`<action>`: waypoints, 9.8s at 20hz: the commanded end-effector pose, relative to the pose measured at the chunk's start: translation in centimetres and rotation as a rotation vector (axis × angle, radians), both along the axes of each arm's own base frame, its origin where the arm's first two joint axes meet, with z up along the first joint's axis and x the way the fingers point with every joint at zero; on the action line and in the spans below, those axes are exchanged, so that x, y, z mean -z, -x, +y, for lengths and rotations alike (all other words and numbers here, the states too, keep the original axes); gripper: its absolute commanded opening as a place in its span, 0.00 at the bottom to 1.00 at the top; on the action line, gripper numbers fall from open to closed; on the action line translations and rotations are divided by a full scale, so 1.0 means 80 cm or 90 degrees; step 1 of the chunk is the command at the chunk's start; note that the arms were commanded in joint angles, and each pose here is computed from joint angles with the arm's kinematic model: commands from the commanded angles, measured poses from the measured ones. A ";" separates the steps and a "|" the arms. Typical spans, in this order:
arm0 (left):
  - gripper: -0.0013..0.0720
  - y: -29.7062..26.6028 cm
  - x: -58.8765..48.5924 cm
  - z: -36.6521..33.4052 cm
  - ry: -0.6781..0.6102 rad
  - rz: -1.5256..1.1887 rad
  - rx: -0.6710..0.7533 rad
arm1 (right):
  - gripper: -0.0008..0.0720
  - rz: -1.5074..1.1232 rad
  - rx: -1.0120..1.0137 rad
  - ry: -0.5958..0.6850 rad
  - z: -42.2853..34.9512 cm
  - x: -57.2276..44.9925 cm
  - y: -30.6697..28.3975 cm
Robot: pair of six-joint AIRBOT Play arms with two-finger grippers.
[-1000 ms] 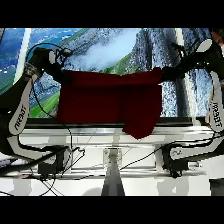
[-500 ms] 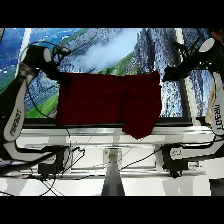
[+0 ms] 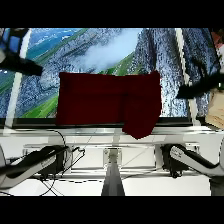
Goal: Fold the clothes and pants, and hang the long-sleeved shirts on hangers.
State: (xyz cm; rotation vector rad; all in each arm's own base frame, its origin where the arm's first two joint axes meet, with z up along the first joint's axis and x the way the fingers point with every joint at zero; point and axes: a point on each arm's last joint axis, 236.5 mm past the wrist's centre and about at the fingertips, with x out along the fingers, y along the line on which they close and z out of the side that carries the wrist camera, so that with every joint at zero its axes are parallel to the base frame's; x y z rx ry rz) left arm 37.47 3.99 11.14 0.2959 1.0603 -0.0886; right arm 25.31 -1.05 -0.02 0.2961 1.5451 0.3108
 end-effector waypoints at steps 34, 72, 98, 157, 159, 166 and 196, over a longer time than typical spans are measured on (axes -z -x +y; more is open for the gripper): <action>0.77 0.190 0.271 -0.022 0.382 0.385 -0.155 | 0.43 0.091 -0.035 -0.185 0.127 0.126 0.089; 0.03 -0.169 0.170 -0.126 0.375 -0.106 -0.020 | 0.03 -0.505 0.237 -0.043 0.040 -0.075 -0.273; 0.17 -0.113 0.277 -0.145 0.433 0.103 0.010 | 0.62 -0.434 0.114 -0.020 0.107 -0.006 -0.262; 0.81 -0.105 0.123 -0.344 0.122 -0.069 0.392 | 0.97 -0.027 0.090 -0.194 0.155 0.135 -0.217; 0.81 -0.114 0.100 -0.315 0.080 -0.095 0.388 | 0.96 -0.055 0.058 -0.183 0.194 0.136 -0.223; 0.81 -0.124 0.028 -0.231 -0.065 -0.162 0.379 | 0.03 -0.133 -0.021 -0.157 0.283 0.130 -0.231; 0.04 -0.097 -0.007 -0.085 0.209 -0.124 -0.188 | 0.96 -0.149 1.042 0.264 -0.369 -0.189 0.045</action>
